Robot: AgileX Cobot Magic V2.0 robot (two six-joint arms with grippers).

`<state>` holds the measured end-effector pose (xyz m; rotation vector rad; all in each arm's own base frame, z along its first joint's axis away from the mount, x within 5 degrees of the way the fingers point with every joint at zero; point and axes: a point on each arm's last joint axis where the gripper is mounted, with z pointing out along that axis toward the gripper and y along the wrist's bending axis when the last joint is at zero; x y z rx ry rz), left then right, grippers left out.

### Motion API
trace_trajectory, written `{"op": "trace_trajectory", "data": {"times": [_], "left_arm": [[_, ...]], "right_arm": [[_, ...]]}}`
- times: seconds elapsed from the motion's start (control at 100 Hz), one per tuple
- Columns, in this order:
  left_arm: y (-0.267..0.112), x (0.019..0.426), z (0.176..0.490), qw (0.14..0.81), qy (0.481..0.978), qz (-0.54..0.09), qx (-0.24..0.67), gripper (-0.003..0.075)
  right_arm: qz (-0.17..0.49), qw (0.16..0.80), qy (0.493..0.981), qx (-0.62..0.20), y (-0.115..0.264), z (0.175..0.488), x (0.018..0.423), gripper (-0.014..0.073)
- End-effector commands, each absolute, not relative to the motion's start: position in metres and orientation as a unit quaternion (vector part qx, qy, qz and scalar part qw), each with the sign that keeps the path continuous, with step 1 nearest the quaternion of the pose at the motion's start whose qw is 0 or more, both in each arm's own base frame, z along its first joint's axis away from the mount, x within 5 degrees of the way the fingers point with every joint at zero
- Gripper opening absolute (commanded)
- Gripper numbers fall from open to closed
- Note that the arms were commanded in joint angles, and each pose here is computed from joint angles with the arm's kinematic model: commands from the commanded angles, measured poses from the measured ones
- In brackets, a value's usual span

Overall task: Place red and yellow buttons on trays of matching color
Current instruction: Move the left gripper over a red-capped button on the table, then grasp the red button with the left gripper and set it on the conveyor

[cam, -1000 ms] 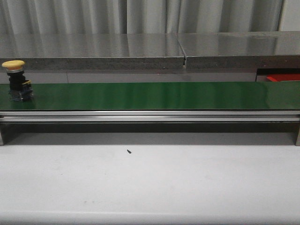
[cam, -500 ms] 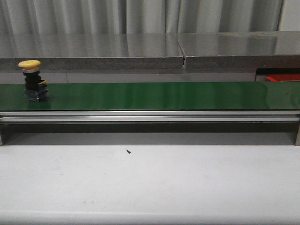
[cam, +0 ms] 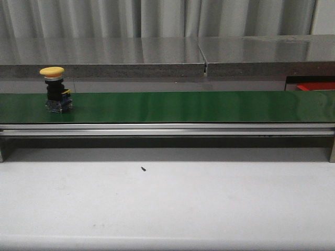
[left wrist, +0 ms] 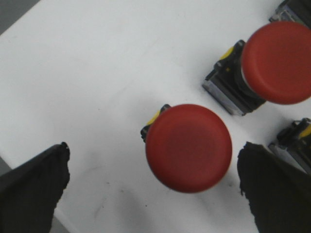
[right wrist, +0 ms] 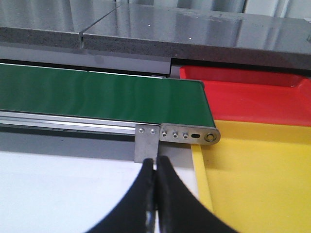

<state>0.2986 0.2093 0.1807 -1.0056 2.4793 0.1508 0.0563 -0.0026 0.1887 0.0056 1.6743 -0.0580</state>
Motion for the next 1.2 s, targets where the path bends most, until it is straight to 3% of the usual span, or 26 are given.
{"op": "trace_trajectory", "data": {"times": [0.0, 0.26, 0.36, 0.45, 0.69, 0.86, 1.03, 1.19], "left_arm": [[0.214, 0.305, 0.203, 0.288, 0.882, 0.064, -0.367, 0.0660], [0.214, 0.310, 0.203, 0.305, 0.877, 0.063, -0.366, 0.0659], [0.212, 0.312, 0.203, 0.309, 0.877, 0.062, -0.362, 0.0622], [0.209, 0.314, 0.203, 0.310, 0.878, 0.061, -0.359, 0.0531], [0.209, 0.314, 0.204, 0.311, 0.879, 0.061, -0.358, 0.0163], [0.205, 0.308, 0.217, 0.311, 0.879, 0.063, -0.356, -0.0013], [0.195, 0.295, 0.254, 0.334, 0.872, 0.067, -0.352, -0.0019], [0.172, 0.282, 0.303, 0.398, 0.858, 0.077, -0.315, -0.0019]], "right_arm": [[-0.028, 0.704, 0.710, -0.003, -0.002, 0.197, 0.055, -0.0068], [-0.028, 0.704, 0.710, -0.003, -0.002, 0.197, 0.055, -0.0068], [-0.028, 0.704, 0.710, -0.003, -0.002, 0.197, 0.055, -0.0068], [-0.028, 0.704, 0.710, -0.003, -0.002, 0.197, 0.055, -0.0068], [-0.028, 0.704, 0.710, -0.003, -0.002, 0.197, 0.055, -0.0068], [-0.028, 0.704, 0.710, -0.003, -0.002, 0.197, 0.055, -0.0068], [-0.028, 0.704, 0.710, -0.003, -0.002, 0.197, 0.055, -0.0068], [-0.028, 0.704, 0.710, -0.003, -0.002, 0.197, 0.055, -0.0068]]}}
